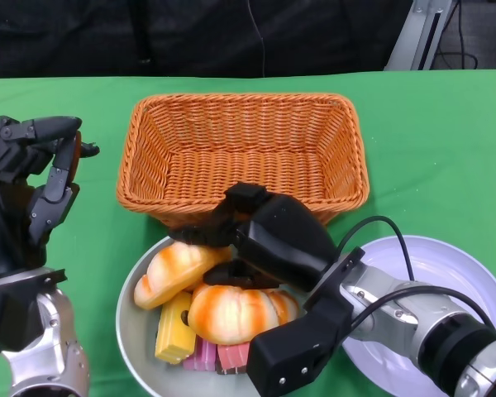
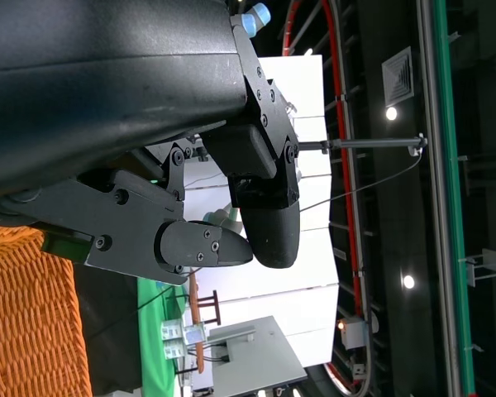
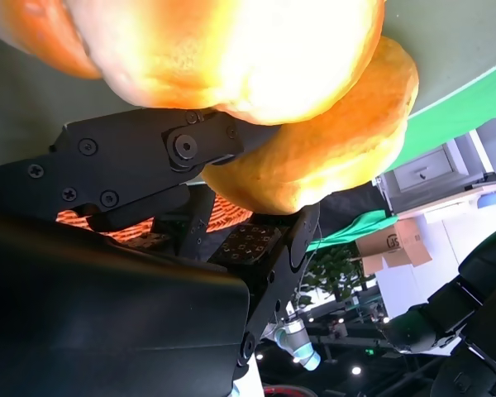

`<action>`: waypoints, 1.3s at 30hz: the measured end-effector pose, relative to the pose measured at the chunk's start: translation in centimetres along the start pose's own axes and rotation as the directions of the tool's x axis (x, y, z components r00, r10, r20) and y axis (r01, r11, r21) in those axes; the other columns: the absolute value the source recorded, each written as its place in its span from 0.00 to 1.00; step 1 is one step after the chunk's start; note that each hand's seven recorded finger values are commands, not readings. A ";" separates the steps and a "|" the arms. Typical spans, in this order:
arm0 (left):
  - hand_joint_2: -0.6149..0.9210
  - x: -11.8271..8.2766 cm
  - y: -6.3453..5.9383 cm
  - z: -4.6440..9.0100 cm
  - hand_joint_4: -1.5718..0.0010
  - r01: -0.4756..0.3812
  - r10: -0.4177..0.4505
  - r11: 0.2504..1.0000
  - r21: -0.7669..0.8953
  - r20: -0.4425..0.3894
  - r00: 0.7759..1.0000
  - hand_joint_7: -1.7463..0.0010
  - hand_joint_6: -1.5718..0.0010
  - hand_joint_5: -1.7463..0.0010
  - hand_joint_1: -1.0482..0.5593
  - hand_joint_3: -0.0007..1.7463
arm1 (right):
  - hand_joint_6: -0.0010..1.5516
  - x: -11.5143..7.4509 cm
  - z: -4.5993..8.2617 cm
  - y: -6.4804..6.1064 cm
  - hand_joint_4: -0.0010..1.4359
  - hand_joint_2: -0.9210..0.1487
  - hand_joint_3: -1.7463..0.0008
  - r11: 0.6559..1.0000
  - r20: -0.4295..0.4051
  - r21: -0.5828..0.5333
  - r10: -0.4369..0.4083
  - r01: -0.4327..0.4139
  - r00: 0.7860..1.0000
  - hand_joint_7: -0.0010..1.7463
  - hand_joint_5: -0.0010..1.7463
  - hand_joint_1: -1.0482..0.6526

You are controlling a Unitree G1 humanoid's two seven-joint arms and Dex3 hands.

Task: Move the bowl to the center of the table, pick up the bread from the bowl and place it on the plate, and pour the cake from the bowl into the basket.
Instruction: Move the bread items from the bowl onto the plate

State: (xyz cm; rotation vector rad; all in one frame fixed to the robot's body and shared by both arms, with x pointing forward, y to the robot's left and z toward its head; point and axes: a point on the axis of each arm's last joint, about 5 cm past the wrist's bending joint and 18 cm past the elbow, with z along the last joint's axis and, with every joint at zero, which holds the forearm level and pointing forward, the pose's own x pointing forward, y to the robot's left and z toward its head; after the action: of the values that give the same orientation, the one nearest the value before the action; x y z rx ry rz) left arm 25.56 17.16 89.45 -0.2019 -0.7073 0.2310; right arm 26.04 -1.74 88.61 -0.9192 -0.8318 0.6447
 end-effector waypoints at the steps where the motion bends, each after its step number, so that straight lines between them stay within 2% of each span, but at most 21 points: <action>1: 1.00 0.0 0.0 0.0 0.51 0.001 -0.001 1.000 0.001 0.001 1.000 0.52 0.41 0.24 0.55 0.17 | 0.66 0.0 0.0 0.0 0.47 0.00 0.99 1.000 0.000 0.001 0.000 0.000 1.000 0.01 0.60 0.48; 9: 1.00 -0.1 0.0 0.0 0.51 0.016 -0.016 1.000 0.018 0.006 1.000 0.52 0.41 0.23 0.55 0.18 | 0.70 -0.1 0.0 0.2 0.44 0.00 0.99 1.000 0.005 0.015 -0.020 0.020 1.000 0.02 0.66 0.50; 11: 1.00 -0.1 0.0 0.1 0.51 0.012 -0.013 1.000 0.017 0.011 1.000 0.51 0.41 0.23 0.55 0.18 | 0.71 -0.3 0.0 0.3 0.40 0.00 0.98 0.999 0.008 0.026 -0.037 0.037 0.999 0.02 0.73 0.49; 13: 1.00 -0.1 0.0 0.1 0.51 0.011 -0.011 1.000 0.016 0.014 1.000 0.51 0.41 0.23 0.55 0.18 | 0.72 -0.4 -0.1 0.4 0.36 0.00 0.98 0.998 0.012 0.037 -0.053 0.052 0.999 0.04 0.84 0.51; 16: 1.00 -0.1 0.0 0.1 0.52 0.011 -0.011 1.000 0.016 0.015 1.000 0.51 0.41 0.23 0.55 0.17 | 0.73 -0.6 0.0 0.6 0.36 0.01 0.99 0.994 0.025 0.062 -0.089 0.087 0.996 0.07 0.91 0.53; 17: 1.00 -0.2 0.0 0.1 0.52 0.011 -0.011 1.000 0.017 0.015 1.000 0.51 0.42 0.22 0.55 0.17 | 0.69 -0.7 -0.1 0.6 0.35 0.01 0.99 0.993 0.028 0.070 -0.097 0.095 0.995 0.17 0.94 0.54; 19: 1.00 -0.2 0.1 0.1 0.52 0.010 -0.010 1.000 0.019 0.016 1.000 0.50 0.42 0.22 0.55 0.17 | 0.47 -0.8 0.0 0.7 0.34 0.00 0.97 0.990 0.040 0.088 -0.111 0.107 0.993 0.55 0.98 0.55; 20: 1.00 -0.2 0.1 0.1 0.52 0.010 -0.010 1.000 0.020 0.016 1.000 0.50 0.42 0.22 0.55 0.17 | 0.41 -0.9 -0.1 0.7 0.33 0.00 0.96 0.989 0.042 0.095 -0.115 0.110 0.992 0.64 0.99 0.55; 22: 1.00 -0.3 0.1 0.0 0.52 0.007 -0.008 1.000 0.020 0.011 1.000 0.50 0.42 0.22 0.55 0.16 | 0.34 -1.0 -0.1 0.8 0.33 0.00 0.94 0.988 0.048 0.107 -0.114 0.109 0.992 0.74 1.00 0.55; 30: 1.00 -0.5 0.2 -0.2 0.52 0.004 -0.004 1.000 0.023 -0.003 1.000 0.50 0.43 0.24 0.55 0.18 | 0.33 -1.2 -0.4 0.6 0.35 0.00 0.93 0.982 0.034 0.152 -0.120 0.114 0.992 0.79 1.00 0.55; 32: 1.00 -0.5 0.3 -0.2 0.53 0.006 -0.006 1.000 0.026 -0.002 1.000 0.50 0.43 0.24 0.55 0.18 | 0.34 -1.3 -0.4 0.6 0.35 0.00 0.92 0.981 0.036 0.157 -0.123 0.116 0.992 0.73 1.00 0.54; 36: 1.00 -0.6 0.3 -0.3 0.53 0.008 -0.008 0.999 0.031 -0.006 1.000 0.50 0.43 0.24 0.54 0.18 | 0.35 -1.4 -0.4 0.6 0.35 0.00 0.92 0.979 0.036 0.164 -0.126 0.119 0.991 0.71 1.00 0.54; 37: 1.00 -0.6 0.3 -0.3 0.53 0.007 -0.007 1.000 0.031 -0.007 1.000 0.50 0.43 0.24 0.55 0.17 | 0.37 -1.4 -0.4 0.6 0.36 0.00 0.91 0.979 0.037 0.166 -0.126 0.119 0.991 0.66 0.97 0.54; 39: 1.00 -0.7 0.3 -0.3 0.53 0.001 -0.001 1.000 0.028 -0.009 1.000 0.50 0.43 0.24 0.55 0.17 | 0.38 -1.5 -0.4 0.7 0.36 0.00 0.91 0.978 0.036 0.171 -0.126 0.118 0.991 0.63 0.96 0.53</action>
State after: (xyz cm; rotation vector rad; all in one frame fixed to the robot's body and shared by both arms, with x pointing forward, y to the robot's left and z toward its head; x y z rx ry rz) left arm 25.21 17.28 88.74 -0.1760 -0.6949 0.2387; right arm 25.53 -2.77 87.38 -0.6970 -0.8550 0.6214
